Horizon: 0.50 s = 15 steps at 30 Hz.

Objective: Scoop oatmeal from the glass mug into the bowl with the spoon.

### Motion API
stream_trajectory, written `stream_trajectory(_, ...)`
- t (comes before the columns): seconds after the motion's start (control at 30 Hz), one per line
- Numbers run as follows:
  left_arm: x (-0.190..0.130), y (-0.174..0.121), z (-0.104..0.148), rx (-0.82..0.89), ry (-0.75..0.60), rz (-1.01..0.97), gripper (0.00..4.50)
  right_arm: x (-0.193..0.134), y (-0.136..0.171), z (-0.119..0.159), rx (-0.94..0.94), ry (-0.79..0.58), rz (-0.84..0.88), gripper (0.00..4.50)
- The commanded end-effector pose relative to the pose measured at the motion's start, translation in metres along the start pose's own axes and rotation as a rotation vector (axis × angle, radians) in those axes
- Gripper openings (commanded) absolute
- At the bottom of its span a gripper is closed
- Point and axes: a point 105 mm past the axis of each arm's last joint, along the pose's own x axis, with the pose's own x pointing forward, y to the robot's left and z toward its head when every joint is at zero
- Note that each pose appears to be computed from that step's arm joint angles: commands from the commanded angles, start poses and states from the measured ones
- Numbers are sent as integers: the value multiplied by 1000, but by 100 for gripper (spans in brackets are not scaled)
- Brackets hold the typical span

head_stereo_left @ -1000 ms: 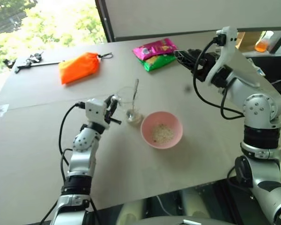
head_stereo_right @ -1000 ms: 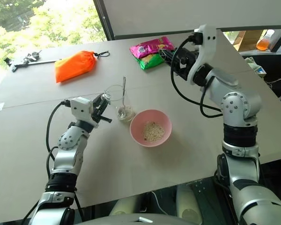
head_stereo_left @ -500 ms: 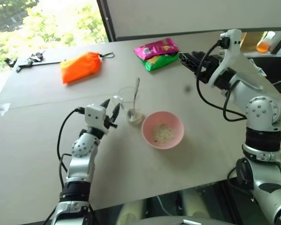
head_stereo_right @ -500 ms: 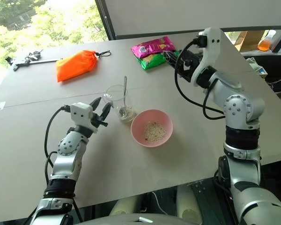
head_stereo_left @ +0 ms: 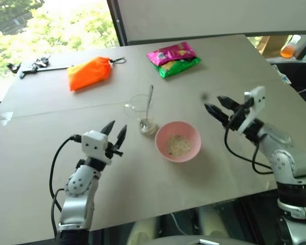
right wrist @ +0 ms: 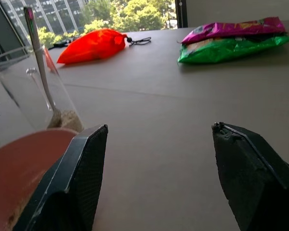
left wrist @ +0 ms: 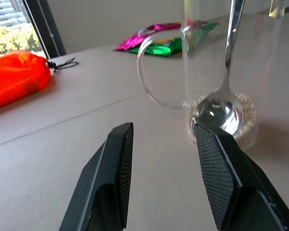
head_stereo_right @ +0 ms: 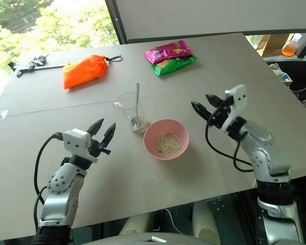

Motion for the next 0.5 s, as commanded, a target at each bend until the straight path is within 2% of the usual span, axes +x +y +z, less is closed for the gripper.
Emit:
stream_trajectory(0.03,-14,-1,12,16,2,-58,206,-21,7,-12,-79,12,65,348)
stream_trajectory(0.2,-38,-10,1,-10,111,-140,206,-50,7,-48,-122,113,113,348)
stream_trajectory(0.33,-48,-15,-5,-13,150,-170,206,-60,0,-54,-119,123,113,348)
stream_trajectory(0.5,-46,-17,-6,-6,149,-164,206,-61,-4,-55,-136,128,117,348)
